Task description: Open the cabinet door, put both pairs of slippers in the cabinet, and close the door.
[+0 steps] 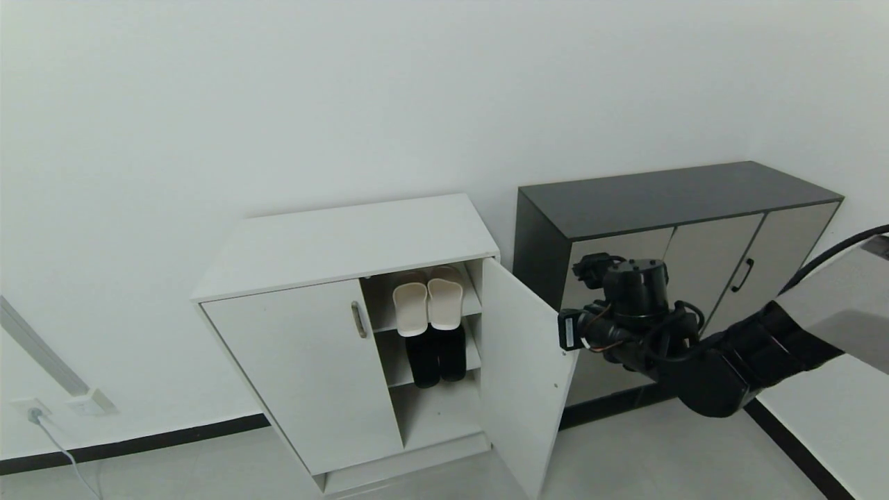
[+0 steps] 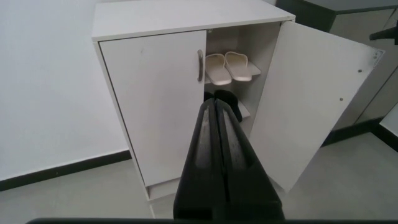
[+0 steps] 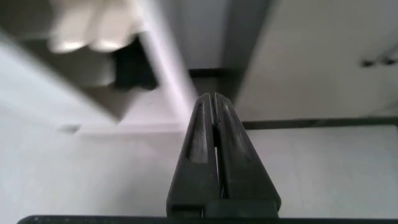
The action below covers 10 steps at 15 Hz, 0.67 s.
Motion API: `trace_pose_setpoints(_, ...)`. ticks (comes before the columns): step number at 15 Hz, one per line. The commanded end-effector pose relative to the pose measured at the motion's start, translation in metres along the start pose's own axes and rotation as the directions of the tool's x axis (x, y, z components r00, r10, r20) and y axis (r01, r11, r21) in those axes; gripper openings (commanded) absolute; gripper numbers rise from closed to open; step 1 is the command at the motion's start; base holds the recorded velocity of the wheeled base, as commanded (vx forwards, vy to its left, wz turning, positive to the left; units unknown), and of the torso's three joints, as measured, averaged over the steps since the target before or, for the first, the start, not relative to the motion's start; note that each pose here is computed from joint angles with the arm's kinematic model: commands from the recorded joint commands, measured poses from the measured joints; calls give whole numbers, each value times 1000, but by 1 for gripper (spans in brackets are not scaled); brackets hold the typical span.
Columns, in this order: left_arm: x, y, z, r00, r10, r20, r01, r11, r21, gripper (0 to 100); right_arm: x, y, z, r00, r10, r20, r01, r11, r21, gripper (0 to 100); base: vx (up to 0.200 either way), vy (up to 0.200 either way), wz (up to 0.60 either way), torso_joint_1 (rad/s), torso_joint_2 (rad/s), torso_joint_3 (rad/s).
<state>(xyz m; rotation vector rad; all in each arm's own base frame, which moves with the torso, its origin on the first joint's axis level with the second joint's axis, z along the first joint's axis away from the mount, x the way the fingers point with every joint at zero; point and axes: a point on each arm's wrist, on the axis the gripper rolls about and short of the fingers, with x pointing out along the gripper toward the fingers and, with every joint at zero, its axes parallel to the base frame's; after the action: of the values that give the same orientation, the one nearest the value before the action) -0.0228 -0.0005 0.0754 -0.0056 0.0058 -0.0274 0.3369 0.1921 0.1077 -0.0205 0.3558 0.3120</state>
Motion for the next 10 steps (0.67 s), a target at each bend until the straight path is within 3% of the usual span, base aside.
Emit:
trace_pose_setpoints(1, 0, 0, 0, 1000, 0, 0, 0, 1000, -1, 0, -26, 18, 8, 998, 59, 24, -59, 998, 2, 0, 0, 0, 0, 0, 0, 0)
trace_pose_setpoints(5, 0, 0, 0, 1000, 1, 0, -1, 1000, -1, 0, -29, 26, 2, 994, 106, 24, -106, 994, 9, 0, 0, 0, 0, 0, 0, 0)
trace_pose_setpoints(10, 0, 0, 0, 1000, 0, 0, 0, 1000, -1, 0, 4, 26, -28, 995, 84, -47, -84, 996, -1, 0, 0, 0, 0, 0, 0, 0)
